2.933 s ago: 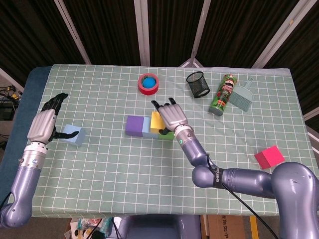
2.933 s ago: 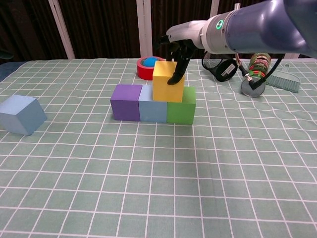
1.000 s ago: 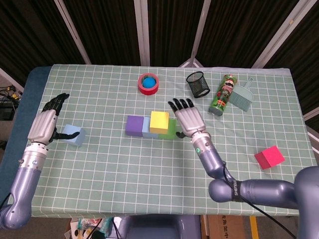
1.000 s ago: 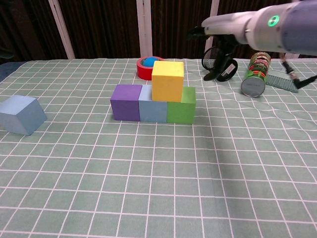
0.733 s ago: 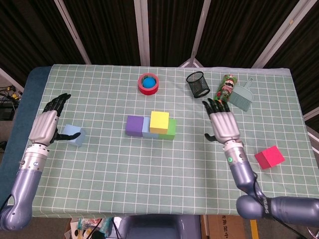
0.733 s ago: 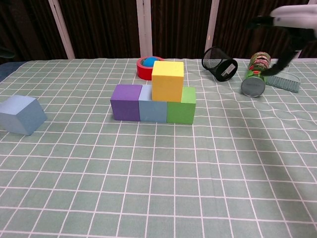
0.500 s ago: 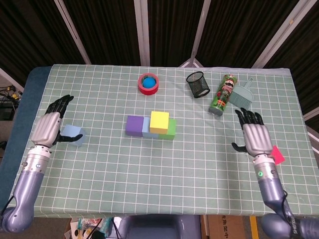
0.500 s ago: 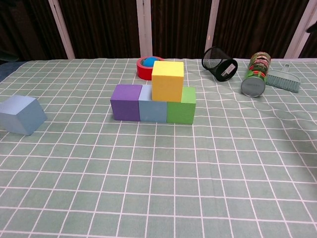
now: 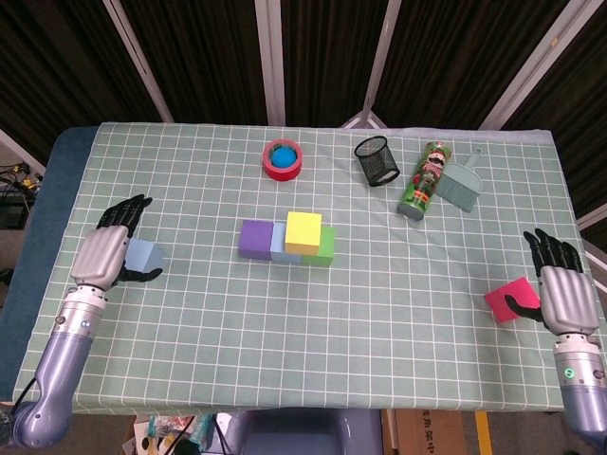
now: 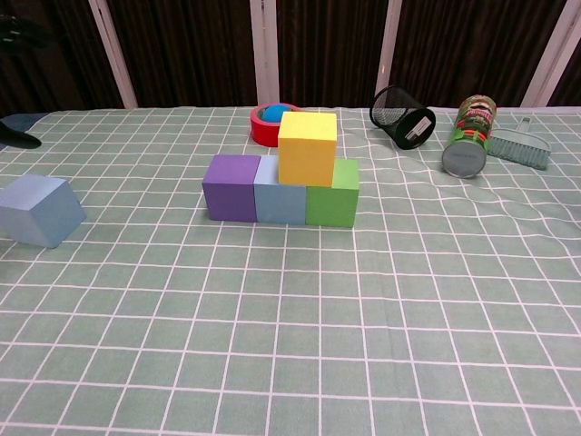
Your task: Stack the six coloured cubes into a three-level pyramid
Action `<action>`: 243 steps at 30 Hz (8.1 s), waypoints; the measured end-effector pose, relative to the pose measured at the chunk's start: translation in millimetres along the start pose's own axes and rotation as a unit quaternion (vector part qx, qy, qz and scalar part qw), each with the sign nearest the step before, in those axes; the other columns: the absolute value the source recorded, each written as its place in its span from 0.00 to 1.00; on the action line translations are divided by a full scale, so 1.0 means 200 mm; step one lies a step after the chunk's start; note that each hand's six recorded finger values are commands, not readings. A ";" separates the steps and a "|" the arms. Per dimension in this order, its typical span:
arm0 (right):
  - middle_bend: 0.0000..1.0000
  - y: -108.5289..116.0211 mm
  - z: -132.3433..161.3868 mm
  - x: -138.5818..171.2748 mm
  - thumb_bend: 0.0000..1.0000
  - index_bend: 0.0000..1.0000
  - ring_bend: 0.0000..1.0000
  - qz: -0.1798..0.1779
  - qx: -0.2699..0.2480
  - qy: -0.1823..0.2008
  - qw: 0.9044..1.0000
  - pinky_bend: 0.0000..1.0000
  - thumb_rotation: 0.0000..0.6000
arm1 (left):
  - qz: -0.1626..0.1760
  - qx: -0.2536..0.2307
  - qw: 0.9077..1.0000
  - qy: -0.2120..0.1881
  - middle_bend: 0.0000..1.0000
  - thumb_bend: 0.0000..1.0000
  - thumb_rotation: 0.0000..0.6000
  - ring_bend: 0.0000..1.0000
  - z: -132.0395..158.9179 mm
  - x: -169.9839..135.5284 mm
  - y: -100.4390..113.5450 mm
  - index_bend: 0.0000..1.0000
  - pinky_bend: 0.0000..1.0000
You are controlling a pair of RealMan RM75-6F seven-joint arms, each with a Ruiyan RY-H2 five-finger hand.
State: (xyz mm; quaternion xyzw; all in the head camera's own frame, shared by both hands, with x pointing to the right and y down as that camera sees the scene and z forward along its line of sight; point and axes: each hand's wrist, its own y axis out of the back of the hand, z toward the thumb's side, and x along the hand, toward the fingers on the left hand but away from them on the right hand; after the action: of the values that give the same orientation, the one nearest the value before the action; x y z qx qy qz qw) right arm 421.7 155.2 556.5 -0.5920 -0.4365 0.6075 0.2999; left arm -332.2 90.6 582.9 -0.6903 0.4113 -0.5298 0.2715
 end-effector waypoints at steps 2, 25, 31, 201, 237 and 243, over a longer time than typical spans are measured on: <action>0.00 0.00 -0.01 0.01 0.24 0.00 0.00 0.000 -0.006 0.005 1.000 0.00 1.00 | -0.005 0.016 1.000 0.003 0.03 0.04 1.00 0.00 -0.03 0.01 0.01 0.00 0.00; 0.00 0.00 -0.02 -0.01 0.24 0.00 0.00 0.003 -0.065 0.007 0.998 0.00 1.00 | -0.099 0.142 0.984 0.041 0.10 0.08 1.00 0.00 -0.42 0.04 -0.20 0.00 0.00; 0.00 -0.01 -0.03 0.00 0.24 0.00 0.00 0.007 -0.070 0.003 0.998 0.00 1.00 | -0.118 0.161 0.979 0.027 0.12 0.09 1.00 0.00 -0.42 0.11 -0.23 0.00 0.00; 0.00 -0.11 -0.03 0.02 0.24 0.00 0.00 0.061 -0.159 -0.013 0.985 0.00 1.00 | -0.104 0.181 0.971 -0.112 0.31 0.41 1.00 0.01 0.84 0.59 -0.21 0.00 0.00; 0.00 -0.13 -0.05 0.01 0.24 0.00 0.00 0.066 -0.158 -0.018 0.985 0.00 1.00 | -0.107 0.173 0.972 -0.118 0.31 0.41 1.00 0.01 0.91 0.60 -0.29 0.00 0.00; 0.00 -0.13 -0.05 0.01 0.24 0.00 0.00 0.068 -0.158 -0.018 0.985 0.00 1.00 | -0.107 0.173 0.972 -0.117 0.31 0.41 1.00 0.01 0.91 0.60 -0.29 0.00 0.00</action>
State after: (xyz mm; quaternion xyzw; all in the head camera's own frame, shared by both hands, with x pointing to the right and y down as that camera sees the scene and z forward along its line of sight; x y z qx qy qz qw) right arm 426.2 170.6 579.3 -0.6491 -0.4911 0.5604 0.1530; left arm -130.0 6.7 638.2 -0.7303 0.2025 -0.5341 0.3747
